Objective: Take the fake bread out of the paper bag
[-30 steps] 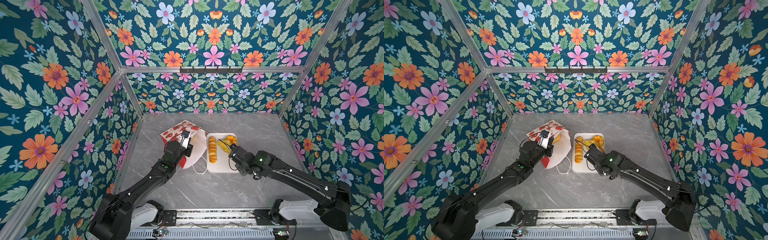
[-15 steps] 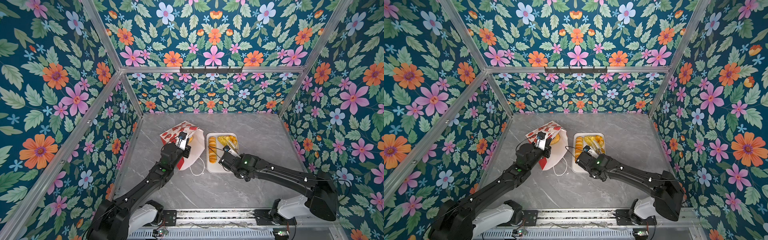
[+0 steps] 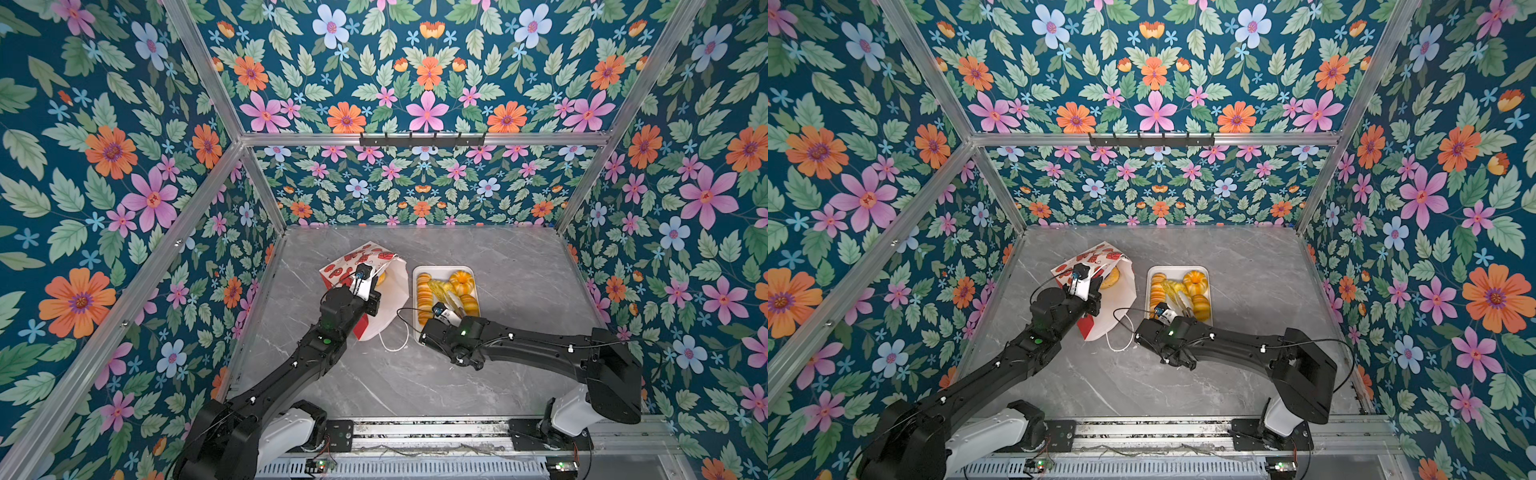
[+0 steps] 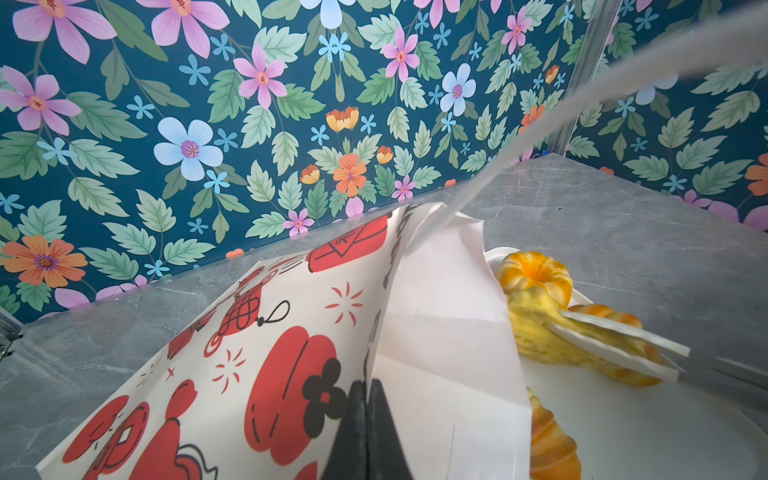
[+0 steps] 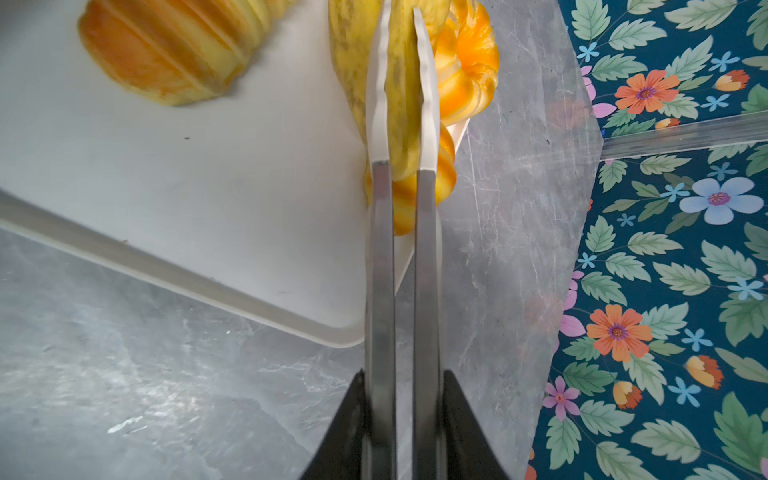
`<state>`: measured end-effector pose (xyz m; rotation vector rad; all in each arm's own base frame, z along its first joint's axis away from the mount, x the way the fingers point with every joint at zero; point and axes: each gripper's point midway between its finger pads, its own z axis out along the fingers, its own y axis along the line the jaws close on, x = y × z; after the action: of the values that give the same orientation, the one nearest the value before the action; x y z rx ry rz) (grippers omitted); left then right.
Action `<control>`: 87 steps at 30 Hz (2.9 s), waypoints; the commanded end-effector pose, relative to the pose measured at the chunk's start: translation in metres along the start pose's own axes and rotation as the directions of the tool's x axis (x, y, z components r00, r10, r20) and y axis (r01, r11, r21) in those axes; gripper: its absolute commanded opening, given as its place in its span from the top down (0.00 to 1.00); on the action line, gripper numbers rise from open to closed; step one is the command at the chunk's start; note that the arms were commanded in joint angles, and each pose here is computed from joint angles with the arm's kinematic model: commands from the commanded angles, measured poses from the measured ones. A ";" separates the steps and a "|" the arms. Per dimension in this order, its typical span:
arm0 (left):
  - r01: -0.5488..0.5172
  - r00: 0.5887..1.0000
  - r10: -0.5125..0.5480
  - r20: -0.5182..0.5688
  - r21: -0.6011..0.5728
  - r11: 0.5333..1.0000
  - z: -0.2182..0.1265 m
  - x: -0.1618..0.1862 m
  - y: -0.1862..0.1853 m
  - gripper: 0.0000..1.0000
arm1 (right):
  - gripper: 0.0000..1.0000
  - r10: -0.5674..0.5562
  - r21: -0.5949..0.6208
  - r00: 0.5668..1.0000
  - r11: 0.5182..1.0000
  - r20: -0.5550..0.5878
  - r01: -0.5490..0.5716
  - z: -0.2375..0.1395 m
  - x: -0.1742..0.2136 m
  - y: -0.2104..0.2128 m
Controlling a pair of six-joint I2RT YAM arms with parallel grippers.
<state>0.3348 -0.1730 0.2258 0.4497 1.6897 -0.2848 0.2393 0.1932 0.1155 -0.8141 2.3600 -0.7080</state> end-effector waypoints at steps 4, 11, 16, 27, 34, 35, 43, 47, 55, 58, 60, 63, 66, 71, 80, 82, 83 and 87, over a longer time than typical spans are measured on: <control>0.009 0.999 -0.009 0.047 0.000 1.000 0.000 -0.011 0.001 1.00 | 0.89 -0.001 -0.034 0.999 0.999 -0.051 0.000 -0.003 0.014 0.013; 0.013 0.999 -0.013 0.047 0.001 1.000 0.000 -0.010 0.002 1.00 | 0.77 0.009 -0.149 0.999 0.989 -0.044 -0.016 -0.016 0.020 0.040; 0.014 0.999 -0.014 0.046 0.005 1.000 0.000 -0.009 0.002 1.00 | 0.72 0.055 -0.261 0.998 0.963 -0.036 -0.062 -0.026 0.022 0.052; 0.021 0.999 -0.022 0.043 0.017 1.000 0.002 -0.008 0.000 1.00 | 0.56 0.244 -0.443 0.968 0.875 0.052 -0.197 -0.060 0.005 0.037; 0.022 0.999 -0.023 0.042 0.016 1.000 0.002 -0.008 0.000 1.00 | 0.56 0.408 -0.487 0.913 0.801 0.021 -0.347 -0.048 0.009 0.004; 0.021 0.999 -0.022 0.042 0.014 1.000 0.001 -0.008 0.000 1.00 | 0.56 0.434 -0.504 0.900 0.782 0.021 -0.366 -0.048 0.008 0.000; 0.023 0.999 -0.023 0.041 0.016 1.000 0.003 -0.009 0.000 1.00 | 0.56 0.539 -0.658 0.842 0.625 -0.027 -0.421 -0.053 -0.004 -0.007; 0.022 0.999 -0.023 0.040 0.019 1.000 0.003 -0.010 0.000 1.00 | 0.56 0.539 -0.717 0.840 0.562 -0.060 -0.412 -0.054 -0.007 -0.001; 0.026 0.999 -0.027 0.036 0.025 0.999 0.003 -0.009 -0.001 1.00 | 0.56 0.526 -0.741 0.843 0.519 -0.116 -0.426 -0.041 -0.008 0.008; 0.027 0.999 -0.028 0.034 0.024 0.999 0.003 -0.009 -0.001 1.00 | 0.56 0.521 -0.737 0.844 0.521 -0.125 -0.431 -0.035 -0.009 0.011; 0.026 0.999 -0.027 0.035 0.023 0.999 0.003 -0.010 -0.001 1.00 | 0.56 0.518 -0.738 0.844 0.513 -0.141 -0.438 -0.031 -0.009 0.014; 0.025 0.999 -0.026 0.034 0.022 0.999 0.004 -0.010 -0.001 1.00 | 0.56 0.515 -0.736 0.842 0.507 -0.159 -0.449 -0.024 -0.008 0.016; 0.025 0.999 -0.026 0.031 0.023 0.999 0.005 -0.010 -0.001 1.00 | 0.57 0.518 -0.736 0.840 0.504 -0.161 -0.452 -0.021 -0.009 0.016; 0.026 0.999 -0.026 0.031 0.021 0.999 0.005 -0.011 0.000 1.00 | 0.65 0.506 -0.730 0.846 0.514 -0.166 -0.451 -0.019 -0.007 0.017; 0.025 0.999 -0.025 0.028 0.022 0.999 0.007 -0.010 -0.001 1.00 | 0.74 0.531 -0.696 0.833 0.540 -0.154 -0.473 -0.024 0.003 0.002; 0.024 0.999 -0.025 0.029 0.021 0.999 0.007 -0.011 -0.001 1.00 | 0.75 0.537 -0.686 0.830 0.548 -0.150 -0.478 -0.025 0.005 -0.002; 0.025 0.999 -0.026 0.028 0.022 0.999 0.008 -0.010 -0.001 1.00 | 0.75 0.538 -0.680 0.830 0.553 -0.150 -0.481 -0.026 0.007 -0.004; 0.025 0.999 -0.025 0.031 0.024 0.999 0.008 -0.011 -0.001 1.00 | 0.75 0.532 -0.643 0.832 0.582 -0.161 -0.497 -0.028 0.014 -0.014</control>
<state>0.3411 -0.1774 0.2221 0.4598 1.7074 -0.3076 0.2150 0.1908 0.1360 -0.3375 2.6217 0.5075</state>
